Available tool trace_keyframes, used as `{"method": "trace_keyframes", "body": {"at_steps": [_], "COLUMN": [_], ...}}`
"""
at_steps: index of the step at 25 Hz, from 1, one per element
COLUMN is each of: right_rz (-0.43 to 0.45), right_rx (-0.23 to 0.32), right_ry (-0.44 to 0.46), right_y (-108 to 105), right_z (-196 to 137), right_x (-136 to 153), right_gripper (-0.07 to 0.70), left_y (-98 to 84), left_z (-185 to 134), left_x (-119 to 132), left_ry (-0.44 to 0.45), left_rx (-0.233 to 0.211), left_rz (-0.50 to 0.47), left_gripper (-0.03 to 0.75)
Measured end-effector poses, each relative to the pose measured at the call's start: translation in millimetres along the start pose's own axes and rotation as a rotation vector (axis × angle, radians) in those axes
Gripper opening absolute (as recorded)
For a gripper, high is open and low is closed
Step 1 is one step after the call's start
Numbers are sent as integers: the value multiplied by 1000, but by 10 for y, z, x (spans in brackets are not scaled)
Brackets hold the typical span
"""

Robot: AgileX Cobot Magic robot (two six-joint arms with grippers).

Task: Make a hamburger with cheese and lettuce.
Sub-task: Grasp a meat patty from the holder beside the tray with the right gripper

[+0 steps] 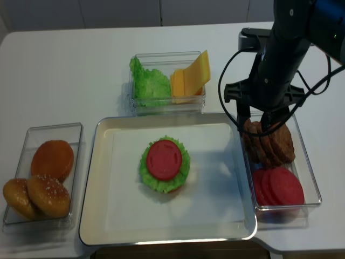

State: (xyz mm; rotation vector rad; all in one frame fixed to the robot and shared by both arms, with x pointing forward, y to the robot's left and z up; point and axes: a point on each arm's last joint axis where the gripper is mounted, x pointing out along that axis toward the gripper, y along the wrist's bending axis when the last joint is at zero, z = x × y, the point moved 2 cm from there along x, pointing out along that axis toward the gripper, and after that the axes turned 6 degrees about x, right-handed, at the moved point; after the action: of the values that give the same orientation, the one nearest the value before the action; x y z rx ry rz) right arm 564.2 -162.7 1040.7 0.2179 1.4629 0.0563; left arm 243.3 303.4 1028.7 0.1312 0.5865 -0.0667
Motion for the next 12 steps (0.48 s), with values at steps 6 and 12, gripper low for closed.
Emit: {"method": "trace_keyframes", "body": {"at_steps": [6, 12], "right_rz": [3, 1], "right_rx": [-18, -41], "right_ry": [4, -3], "right_y": [108, 206], "right_z": [72, 128], "right_x": [75, 119], "right_gripper": [457, 457], "left_y": [0, 0], "left_z": [0, 0], "left_x": [0, 0], "left_ry": [0, 0], "left_rx": [0, 0], "left_rz": [0, 0], "left_gripper": [414, 414]}}
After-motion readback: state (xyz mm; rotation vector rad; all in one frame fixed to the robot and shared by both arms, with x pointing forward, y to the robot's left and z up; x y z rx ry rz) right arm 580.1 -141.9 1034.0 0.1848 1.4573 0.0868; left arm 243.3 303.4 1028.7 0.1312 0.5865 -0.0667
